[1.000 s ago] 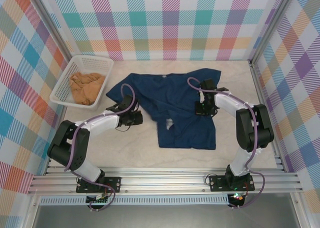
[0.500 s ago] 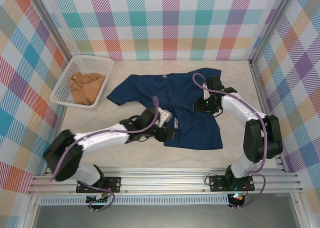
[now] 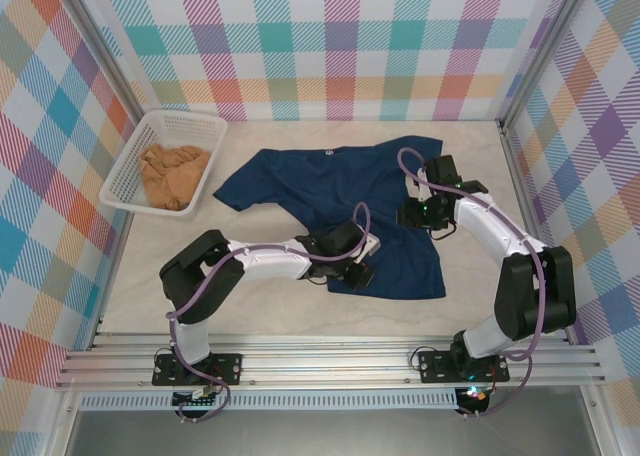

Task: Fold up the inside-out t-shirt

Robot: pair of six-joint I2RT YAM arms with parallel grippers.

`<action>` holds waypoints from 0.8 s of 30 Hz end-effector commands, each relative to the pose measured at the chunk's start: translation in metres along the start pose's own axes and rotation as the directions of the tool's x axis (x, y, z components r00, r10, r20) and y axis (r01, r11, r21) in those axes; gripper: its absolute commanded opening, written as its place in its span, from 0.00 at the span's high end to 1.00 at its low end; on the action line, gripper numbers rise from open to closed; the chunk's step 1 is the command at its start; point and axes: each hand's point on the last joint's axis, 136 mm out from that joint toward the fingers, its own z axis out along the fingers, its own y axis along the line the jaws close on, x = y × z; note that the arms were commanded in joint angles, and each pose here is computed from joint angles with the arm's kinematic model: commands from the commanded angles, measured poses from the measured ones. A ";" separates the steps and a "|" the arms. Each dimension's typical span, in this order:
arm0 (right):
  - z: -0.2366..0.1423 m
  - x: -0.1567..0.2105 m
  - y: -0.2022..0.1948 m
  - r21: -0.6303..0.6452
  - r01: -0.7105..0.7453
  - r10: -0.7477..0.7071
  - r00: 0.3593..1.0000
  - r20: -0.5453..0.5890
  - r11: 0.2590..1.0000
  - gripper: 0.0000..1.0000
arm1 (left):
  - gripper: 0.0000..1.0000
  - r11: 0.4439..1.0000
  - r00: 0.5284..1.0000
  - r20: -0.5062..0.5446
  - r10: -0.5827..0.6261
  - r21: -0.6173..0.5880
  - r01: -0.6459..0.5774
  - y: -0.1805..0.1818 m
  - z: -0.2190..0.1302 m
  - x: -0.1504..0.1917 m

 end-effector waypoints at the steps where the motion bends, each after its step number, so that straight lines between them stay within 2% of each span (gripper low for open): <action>1: -0.006 0.003 0.002 -0.008 0.019 -0.019 1.000 0.003 1.000 0.52 | 0.88 0.999 1.000 -0.003 0.010 0.033 -0.010 -0.009 0.003 -0.007; 4: -0.011 0.003 0.003 -0.018 0.012 -0.012 1.000 0.014 1.000 0.52 | 0.99 0.999 1.000 0.020 0.007 0.035 -0.008 -0.011 -0.001 -0.015; 7: -0.027 0.001 0.010 -0.051 0.022 -0.018 0.997 0.073 0.998 0.52 | 1.00 0.998 0.996 0.079 -0.049 0.045 0.045 -0.009 -0.017 -0.033; 10: -0.057 0.003 0.033 -0.170 0.091 -0.057 0.979 0.194 0.981 0.52 | 1.00 0.979 0.966 0.179 -0.188 0.108 0.170 -0.002 -0.052 -0.062; 12: -0.077 0.015 0.056 -0.280 0.172 -0.089 0.953 0.288 0.944 0.51 | 1.00 0.955 0.929 0.240 -0.281 0.170 0.245 0.003 -0.079 -0.084; 14: -0.088 0.031 0.077 -0.335 0.274 -0.147 0.922 0.357 0.902 0.51 | 1.00 0.940 0.907 0.268 -0.325 0.197 0.278 0.005 -0.097 -0.097; 16: -0.089 0.052 0.094 -0.339 0.377 -0.221 0.882 0.417 0.862 0.51 | 1.00 0.934 0.901 0.266 -0.343 0.201 0.297 0.006 -0.106 -0.104; 20: -0.077 0.081 0.118 -0.376 0.487 -0.280 0.828 0.485 0.788 0.52 | 1.00 0.913 0.888 0.239 -0.392 0.223 0.343 0.008 -0.114 -0.112; 24: -0.044 0.104 0.135 -0.301 0.599 -0.386 0.749 0.539 0.742 0.60 | 1.00 0.894 0.876 0.224 -0.428 0.250 0.373 0.007 -0.124 -0.121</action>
